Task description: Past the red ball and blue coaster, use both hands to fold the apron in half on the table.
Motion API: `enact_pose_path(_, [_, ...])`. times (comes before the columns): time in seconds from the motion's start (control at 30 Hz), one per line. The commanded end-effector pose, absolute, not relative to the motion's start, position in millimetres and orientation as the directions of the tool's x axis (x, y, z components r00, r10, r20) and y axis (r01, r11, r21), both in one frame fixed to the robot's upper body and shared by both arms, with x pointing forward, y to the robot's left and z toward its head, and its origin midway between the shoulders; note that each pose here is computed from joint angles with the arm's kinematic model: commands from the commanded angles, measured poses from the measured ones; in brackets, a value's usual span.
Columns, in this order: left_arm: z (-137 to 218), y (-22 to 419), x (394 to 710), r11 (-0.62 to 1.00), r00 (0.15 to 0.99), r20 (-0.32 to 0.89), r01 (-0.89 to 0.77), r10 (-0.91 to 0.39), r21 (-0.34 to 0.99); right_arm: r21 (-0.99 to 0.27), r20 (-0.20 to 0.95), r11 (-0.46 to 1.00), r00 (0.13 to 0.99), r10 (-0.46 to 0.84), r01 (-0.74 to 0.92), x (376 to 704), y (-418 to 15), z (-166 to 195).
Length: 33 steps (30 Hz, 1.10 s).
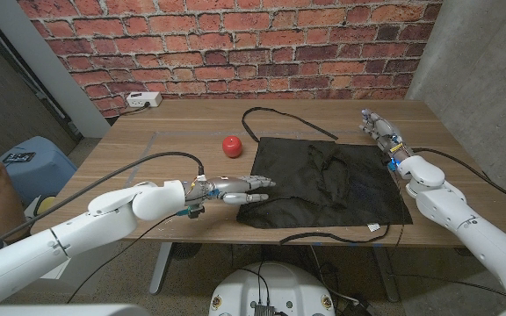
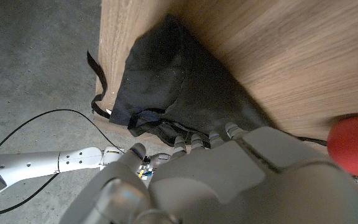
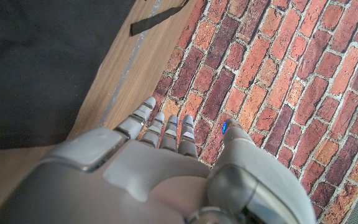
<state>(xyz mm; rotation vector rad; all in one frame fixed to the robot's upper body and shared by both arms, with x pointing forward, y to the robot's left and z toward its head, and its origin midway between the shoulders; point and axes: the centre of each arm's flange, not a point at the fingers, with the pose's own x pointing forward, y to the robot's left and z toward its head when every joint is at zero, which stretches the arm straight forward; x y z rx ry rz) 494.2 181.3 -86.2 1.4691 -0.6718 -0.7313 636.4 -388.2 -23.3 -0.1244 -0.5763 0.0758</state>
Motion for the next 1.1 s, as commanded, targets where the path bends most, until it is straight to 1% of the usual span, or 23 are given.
enact_pose_path(0.03, [-91.9,177.5,496.2,-0.070,0.624,-0.072,0.028,-0.778,0.997,-0.121,0.523,0.992,0.847,0.093,-0.034,635.5,-398.1,-33.6])
enact_pose_path(0.4, [-88.7,175.0,493.1,-0.088,0.614,-0.084,0.024,-0.785,0.996,-0.114,0.516,0.993,0.853,0.081,-0.026,637.6,-401.1,-37.9])
enact_pose_path(1.1, [-83.7,183.5,490.9,-0.130,0.646,-0.114,0.023,-0.755,0.991,-0.119,0.514,0.993,0.854,0.077,-0.018,645.5,-401.8,-35.8])
